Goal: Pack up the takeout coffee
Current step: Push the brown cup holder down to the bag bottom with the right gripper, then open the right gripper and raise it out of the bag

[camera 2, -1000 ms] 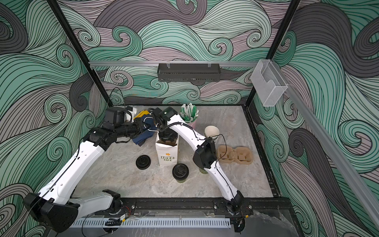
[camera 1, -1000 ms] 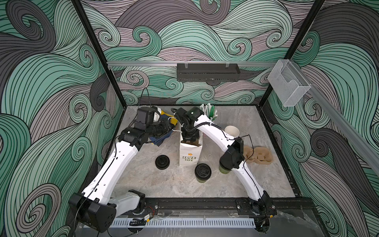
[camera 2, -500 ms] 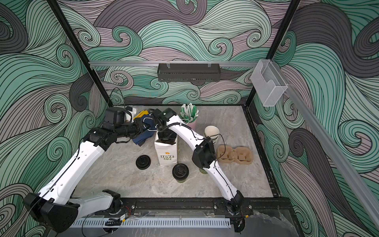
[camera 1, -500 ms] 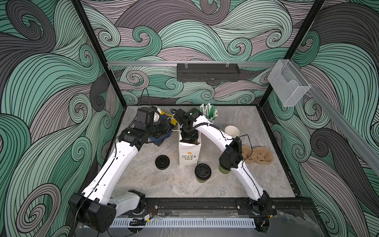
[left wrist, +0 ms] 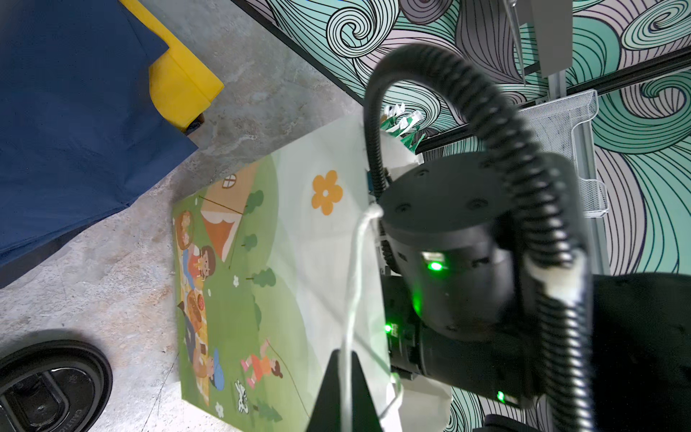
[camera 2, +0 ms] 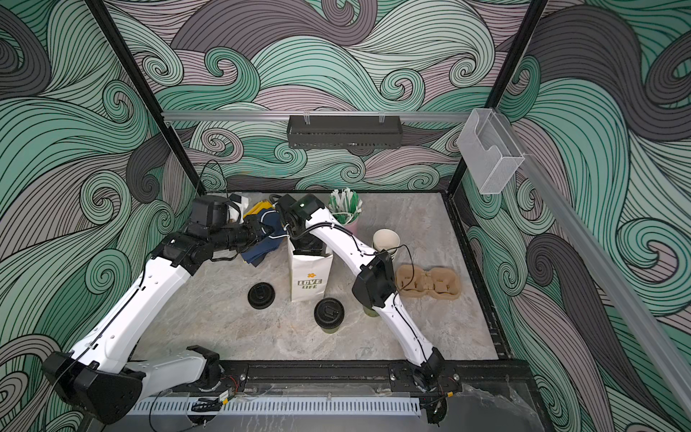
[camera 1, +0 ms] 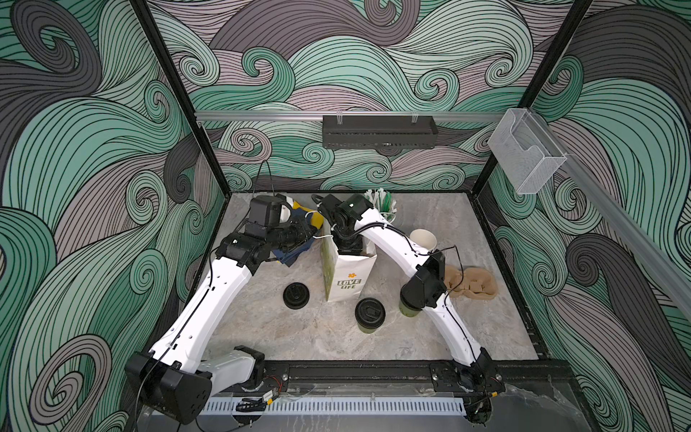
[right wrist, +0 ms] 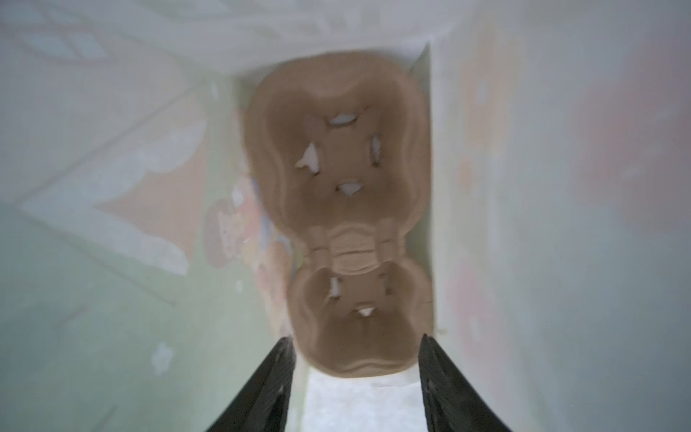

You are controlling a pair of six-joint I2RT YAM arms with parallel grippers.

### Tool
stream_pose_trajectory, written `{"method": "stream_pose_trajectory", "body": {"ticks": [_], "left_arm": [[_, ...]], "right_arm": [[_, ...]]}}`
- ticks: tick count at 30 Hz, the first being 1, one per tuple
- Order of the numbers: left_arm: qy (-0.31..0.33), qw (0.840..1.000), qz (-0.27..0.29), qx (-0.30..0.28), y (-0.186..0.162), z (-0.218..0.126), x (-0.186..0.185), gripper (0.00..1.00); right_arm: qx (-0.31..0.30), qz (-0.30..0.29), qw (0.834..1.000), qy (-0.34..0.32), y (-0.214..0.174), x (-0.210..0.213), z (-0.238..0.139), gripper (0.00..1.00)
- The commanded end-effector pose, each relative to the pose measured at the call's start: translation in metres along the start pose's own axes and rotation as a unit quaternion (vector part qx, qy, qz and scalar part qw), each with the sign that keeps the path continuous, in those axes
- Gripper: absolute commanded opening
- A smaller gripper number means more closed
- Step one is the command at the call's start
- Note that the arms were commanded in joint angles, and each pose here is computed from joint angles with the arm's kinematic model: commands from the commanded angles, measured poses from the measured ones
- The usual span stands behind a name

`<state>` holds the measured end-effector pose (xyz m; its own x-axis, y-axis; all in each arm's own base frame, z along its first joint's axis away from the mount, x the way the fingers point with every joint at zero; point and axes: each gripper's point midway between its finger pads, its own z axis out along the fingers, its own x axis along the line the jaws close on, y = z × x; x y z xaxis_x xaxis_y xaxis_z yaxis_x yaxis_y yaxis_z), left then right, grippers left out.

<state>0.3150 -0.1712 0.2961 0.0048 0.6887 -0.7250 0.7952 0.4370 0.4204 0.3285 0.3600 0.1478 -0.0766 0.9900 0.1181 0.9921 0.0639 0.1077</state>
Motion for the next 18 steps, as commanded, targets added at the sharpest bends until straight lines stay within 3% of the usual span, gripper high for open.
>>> {"method": "stream_pose_trajectory", "body": {"ticks": [1,10,18], "left_arm": [[0.006,1.0,0.005,-0.003,-0.003,-0.002,0.003,0.0],[0.023,1.0,0.001,-0.003,-0.009,-0.004,0.014,0.0],[0.036,0.999,0.001,-0.009,-0.013,-0.011,0.022,0.0]], "right_arm": [[-0.048,0.003,0.999,0.013,0.006,-0.002,-0.042,0.53],[-0.053,0.009,0.999,-0.01,0.007,-0.009,-0.035,0.4],[-0.104,0.0,0.993,0.058,0.02,0.012,-0.077,0.37]]}}
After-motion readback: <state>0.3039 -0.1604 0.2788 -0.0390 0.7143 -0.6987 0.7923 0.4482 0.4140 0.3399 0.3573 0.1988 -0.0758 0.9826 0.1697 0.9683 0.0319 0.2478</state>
